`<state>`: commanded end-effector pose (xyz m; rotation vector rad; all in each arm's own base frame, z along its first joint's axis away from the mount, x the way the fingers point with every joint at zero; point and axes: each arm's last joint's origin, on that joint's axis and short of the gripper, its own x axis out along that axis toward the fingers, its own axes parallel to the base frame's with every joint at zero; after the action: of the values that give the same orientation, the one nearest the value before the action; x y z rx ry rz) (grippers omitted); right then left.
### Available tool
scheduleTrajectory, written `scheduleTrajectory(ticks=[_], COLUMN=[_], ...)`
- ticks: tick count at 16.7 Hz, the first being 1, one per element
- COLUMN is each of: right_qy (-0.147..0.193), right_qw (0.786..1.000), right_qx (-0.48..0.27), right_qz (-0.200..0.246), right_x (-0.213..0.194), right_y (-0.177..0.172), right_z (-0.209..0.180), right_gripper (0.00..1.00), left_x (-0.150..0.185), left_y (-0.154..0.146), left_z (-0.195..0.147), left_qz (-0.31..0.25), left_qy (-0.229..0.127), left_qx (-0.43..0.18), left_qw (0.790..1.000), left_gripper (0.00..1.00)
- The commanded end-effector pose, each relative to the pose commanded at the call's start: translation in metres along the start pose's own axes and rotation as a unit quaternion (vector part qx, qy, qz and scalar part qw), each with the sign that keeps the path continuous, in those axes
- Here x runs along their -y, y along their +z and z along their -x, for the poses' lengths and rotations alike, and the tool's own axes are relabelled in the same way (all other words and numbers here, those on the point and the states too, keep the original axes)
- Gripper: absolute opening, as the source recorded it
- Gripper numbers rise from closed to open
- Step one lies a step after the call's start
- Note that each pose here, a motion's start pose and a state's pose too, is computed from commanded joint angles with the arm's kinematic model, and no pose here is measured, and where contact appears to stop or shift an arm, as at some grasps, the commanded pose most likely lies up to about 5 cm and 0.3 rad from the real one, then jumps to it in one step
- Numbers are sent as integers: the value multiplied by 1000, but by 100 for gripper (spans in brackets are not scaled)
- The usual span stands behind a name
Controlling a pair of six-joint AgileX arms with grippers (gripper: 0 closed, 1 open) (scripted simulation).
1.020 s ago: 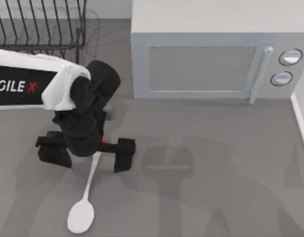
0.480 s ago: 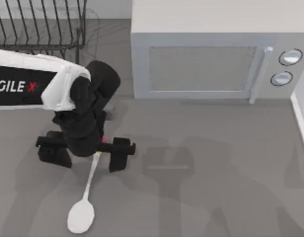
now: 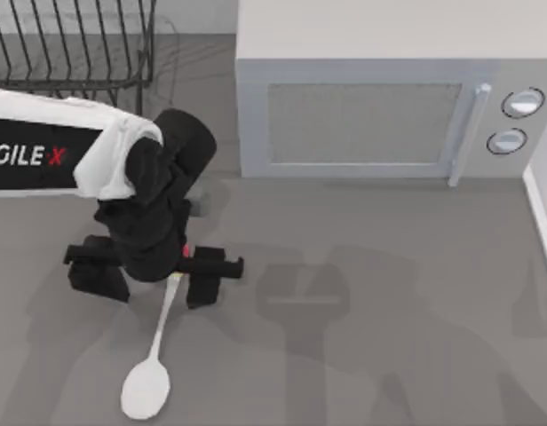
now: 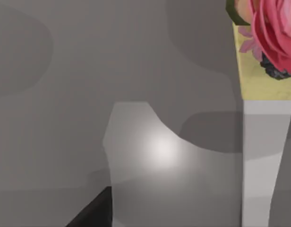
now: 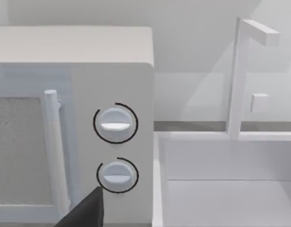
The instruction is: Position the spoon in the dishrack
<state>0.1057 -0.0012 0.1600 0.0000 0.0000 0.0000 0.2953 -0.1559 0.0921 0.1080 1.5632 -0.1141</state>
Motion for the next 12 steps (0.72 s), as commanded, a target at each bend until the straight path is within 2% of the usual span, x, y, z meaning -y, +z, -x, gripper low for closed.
scheduleTrajectory(ticks=[3, 4, 7, 9, 12], right_qy=[0, 0, 0, 0, 0], right_qw=[1000, 1000, 1000, 1000, 1000], right_qx=[0, 0, 0, 0, 0], right_qz=[0, 0, 0, 0, 0], right_x=[0, 0, 0, 0, 0], right_y=[0, 0, 0, 0, 0], right_z=[0, 0, 0, 0, 0], right_gripper=[100, 100, 100, 100, 100], left_x=[0, -1, 1, 4, 8], left_y=[0, 0, 4, 12, 21], left_z=[0, 22, 30, 49, 94], left_qz=[0, -1, -1, 0, 1], left_qy=[0, 2, 2, 1, 3], left_qx=[0, 18, 18, 20, 16], left_qw=[1000, 1000, 1000, 1000, 1000], left_gripper=[0, 0, 0, 0, 0])
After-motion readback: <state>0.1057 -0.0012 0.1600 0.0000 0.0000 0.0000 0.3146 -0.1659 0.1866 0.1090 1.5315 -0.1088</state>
